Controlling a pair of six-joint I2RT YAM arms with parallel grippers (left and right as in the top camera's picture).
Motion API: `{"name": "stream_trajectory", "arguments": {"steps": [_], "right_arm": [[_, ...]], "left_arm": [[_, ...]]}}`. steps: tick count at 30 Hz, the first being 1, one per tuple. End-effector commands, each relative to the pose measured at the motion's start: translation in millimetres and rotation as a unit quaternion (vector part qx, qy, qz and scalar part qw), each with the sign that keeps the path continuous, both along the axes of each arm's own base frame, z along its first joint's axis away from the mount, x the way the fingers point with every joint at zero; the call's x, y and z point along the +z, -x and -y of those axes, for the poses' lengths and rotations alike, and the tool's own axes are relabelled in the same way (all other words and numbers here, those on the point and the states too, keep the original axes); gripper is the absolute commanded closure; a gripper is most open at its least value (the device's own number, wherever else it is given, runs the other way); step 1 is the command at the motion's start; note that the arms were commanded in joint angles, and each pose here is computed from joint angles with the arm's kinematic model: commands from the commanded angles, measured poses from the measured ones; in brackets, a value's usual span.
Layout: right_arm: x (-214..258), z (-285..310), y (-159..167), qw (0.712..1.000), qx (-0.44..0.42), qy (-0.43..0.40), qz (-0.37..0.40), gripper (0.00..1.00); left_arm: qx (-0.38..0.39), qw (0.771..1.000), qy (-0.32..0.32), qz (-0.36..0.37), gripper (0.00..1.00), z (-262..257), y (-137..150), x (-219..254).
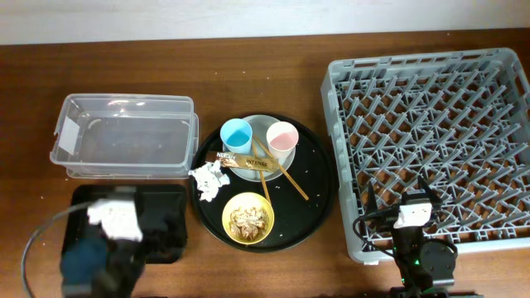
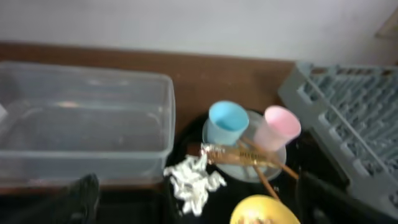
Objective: Sort waste into correct bins and load items into the dishwasher rack
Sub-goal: 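Reach the left gripper toward the yellow bowl of scraps, then grasp the yellow bowl rim with the left gripper and lift it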
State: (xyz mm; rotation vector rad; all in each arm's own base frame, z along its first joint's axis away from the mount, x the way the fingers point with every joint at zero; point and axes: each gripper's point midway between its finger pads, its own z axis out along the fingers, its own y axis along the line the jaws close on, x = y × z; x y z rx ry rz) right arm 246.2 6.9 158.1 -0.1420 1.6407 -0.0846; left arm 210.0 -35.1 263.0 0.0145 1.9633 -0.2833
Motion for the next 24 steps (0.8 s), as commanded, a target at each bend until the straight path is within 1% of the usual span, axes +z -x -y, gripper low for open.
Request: {"name": "stream_trajectory", "arguments": {"steps": [1, 2, 3, 4, 5, 6, 7, 8, 9, 11, 12, 13, 15, 16, 18, 19, 22, 24], "right_arm": [[-2.5, -0.1, 0.1, 1.0, 0.001, 0.001, -0.002, 0.02], [-2.5, -0.1, 0.1, 1.0, 0.001, 0.001, -0.002, 0.02], [-2.5, -0.1, 0.1, 1.0, 0.001, 0.001, -0.002, 0.02], [-2.5, -0.1, 0.1, 1.0, 0.001, 0.001, -0.002, 0.02], [-2.5, -0.1, 0.1, 1.0, 0.001, 0.001, -0.002, 0.02], [-2.5, -0.1, 0.1, 1.0, 0.001, 0.001, -0.002, 0.02], [-2.5, -0.1, 0.1, 1.0, 0.001, 0.001, -0.002, 0.02], [-2.5, -0.1, 0.1, 1.0, 0.001, 0.001, -0.002, 0.02], [-2.5, -0.1, 0.1, 1.0, 0.001, 0.001, -0.002, 0.02], [-2.5, -0.1, 0.1, 1.0, 0.001, 0.001, -0.002, 0.02], [-2.5, -0.1, 0.1, 1.0, 0.001, 0.001, -0.002, 0.02], [-2.5, -0.1, 0.1, 1.0, 0.001, 0.001, -0.002, 0.02], [-2.5, -0.1, 0.1, 1.0, 0.001, 0.001, -0.002, 0.02], [-2.5, -0.1, 0.1, 1.0, 0.001, 0.001, -0.002, 0.02], [-2.5, -0.1, 0.1, 1.0, 0.001, 0.001, -0.002, 0.02], [-2.5, -0.1, 0.1, 1.0, 0.001, 0.001, -0.002, 0.02], [-2.5, -0.1, 0.1, 1.0, 0.001, 0.001, -0.002, 0.02], [-2.5, -0.1, 0.1, 1.0, 0.001, 0.001, -0.002, 0.02]], "left_arm": [[-0.042, 0.986, 0.035, -0.159, 0.01, 17.5, -16.2, -12.5], [-0.053, 0.98, 0.043, -0.185, 0.01, 21.7, -20.3, -15.9], [-0.063, 0.975, 0.053, -0.209, 0.01, 26.2, -36.8, -23.9], [-0.091, 0.964, 0.076, -0.237, 0.01, 37.7, -42.0, -34.2], [-0.1, 0.959, 0.084, -0.253, 0.07, 41.5, -44.6, -40.6], [-0.086, 0.954, 0.069, -0.279, 0.4, 38.3, -49.9, -55.8], [-0.076, 0.949, 0.054, -0.302, 0.57, 38.3, -50.0, -67.1], [-0.057, 0.945, 0.031, -0.319, 0.6, 39.7, -49.5, -76.6], [-0.045, 0.944, 0.017, -0.325, 0.59, 42.8, -49.0, -80.6], [-0.01, 0.943, 0.001, -0.333, 0.59, 53.7, -46.0, -85.3], [0.005, 0.943, 0.002, -0.334, 0.62, 62.1, -42.8, -86.1], [-0.004, 0.942, 0.0, -0.336, 0.62, 77.5, -36.7, -86.8], [-0.048, 0.936, -0.001, -0.347, 0.62, 115.1, -22.9, -91.7], [-0.078, 0.932, -0.004, -0.355, 0.62, 145.0, -17.4, -99.6], [-0.094, 0.928, -0.031, -0.36, 0.63, 184.6, -16.2, -124.9], [-0.109, 0.918, -0.064, -0.377, 0.63, 205.7, -13.0, -153.8], [-0.105, 0.896, -0.108, -0.418, 0.65, 216.2, -11.2, -204.7], [-0.102, 0.893, -0.115, -0.424, 0.71, 218.8, -13.2, -217.2]]}}
